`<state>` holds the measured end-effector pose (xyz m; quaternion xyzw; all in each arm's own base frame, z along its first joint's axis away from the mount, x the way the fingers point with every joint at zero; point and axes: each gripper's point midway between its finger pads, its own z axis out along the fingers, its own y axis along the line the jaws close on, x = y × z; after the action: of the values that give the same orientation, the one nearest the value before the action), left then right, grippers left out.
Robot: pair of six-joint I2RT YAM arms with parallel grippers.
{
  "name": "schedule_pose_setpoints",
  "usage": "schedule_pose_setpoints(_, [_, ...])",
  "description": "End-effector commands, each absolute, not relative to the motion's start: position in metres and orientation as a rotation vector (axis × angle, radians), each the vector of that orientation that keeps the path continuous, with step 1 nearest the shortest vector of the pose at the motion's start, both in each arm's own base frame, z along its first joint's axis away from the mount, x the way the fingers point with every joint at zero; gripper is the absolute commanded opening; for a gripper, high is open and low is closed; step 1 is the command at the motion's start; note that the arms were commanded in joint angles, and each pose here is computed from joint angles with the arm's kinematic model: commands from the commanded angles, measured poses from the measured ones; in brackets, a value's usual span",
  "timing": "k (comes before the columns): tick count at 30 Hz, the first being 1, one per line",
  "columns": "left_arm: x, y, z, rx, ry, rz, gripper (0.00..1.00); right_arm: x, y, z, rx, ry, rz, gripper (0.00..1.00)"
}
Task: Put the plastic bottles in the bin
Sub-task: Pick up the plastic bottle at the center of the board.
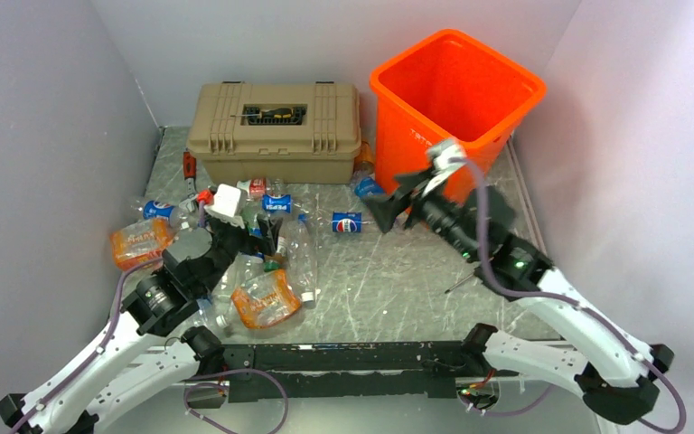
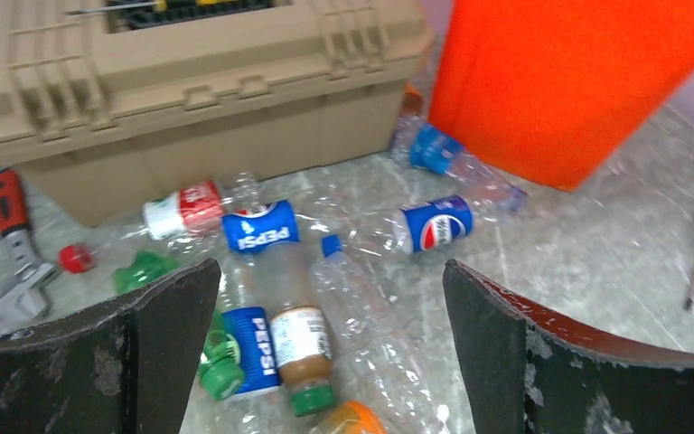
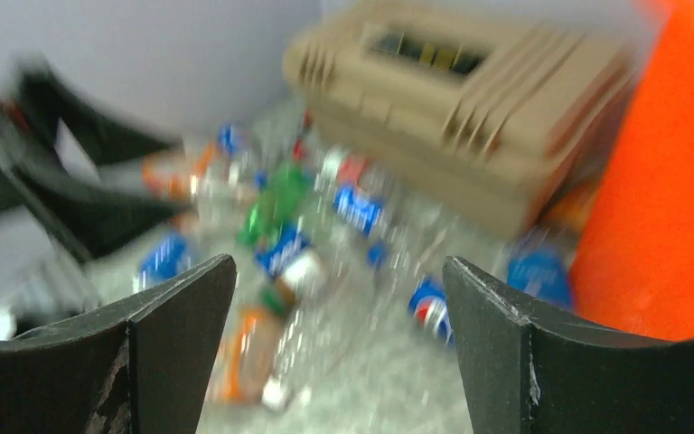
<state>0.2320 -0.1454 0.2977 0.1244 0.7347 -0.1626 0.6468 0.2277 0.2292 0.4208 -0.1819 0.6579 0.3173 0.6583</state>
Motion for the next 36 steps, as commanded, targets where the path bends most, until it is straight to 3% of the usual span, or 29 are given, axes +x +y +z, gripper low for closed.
schedule_pose_setpoints(1, [0.242, -0.109, 0.315, 0.081, 1.636, -0.236, 1.00, 0.205, 0.259, 0.333, -0.473, 1.658, 0.832, 0.89])
schedule_pose_setpoints(9, [0.258, -0.119, 0.275, 0.169, 1.856, -0.072, 0.99, 0.213, 0.270, 0.194, -0.338, 1.940, 0.808, 0.90])
schedule_pose_setpoints(15, [0.264, -0.146, 0.256, 0.258, 1.945, -0.173, 1.00, 0.208, 0.295, 0.124, -0.405, 2.100, 0.841, 0.90])
schedule_pose_setpoints(27, [0.263, -0.150, 0.250, 0.284, 1.965, -0.184, 0.99, 0.220, 0.376, 0.092, -0.328, 2.128, 1.123, 0.89])
schedule_pose_setpoints(36, [0.262, -0.155, 0.250, 0.307, 1.967, -0.207, 0.99, 0.218, 0.400, 0.064, -0.358, 2.188, 1.010, 0.89])
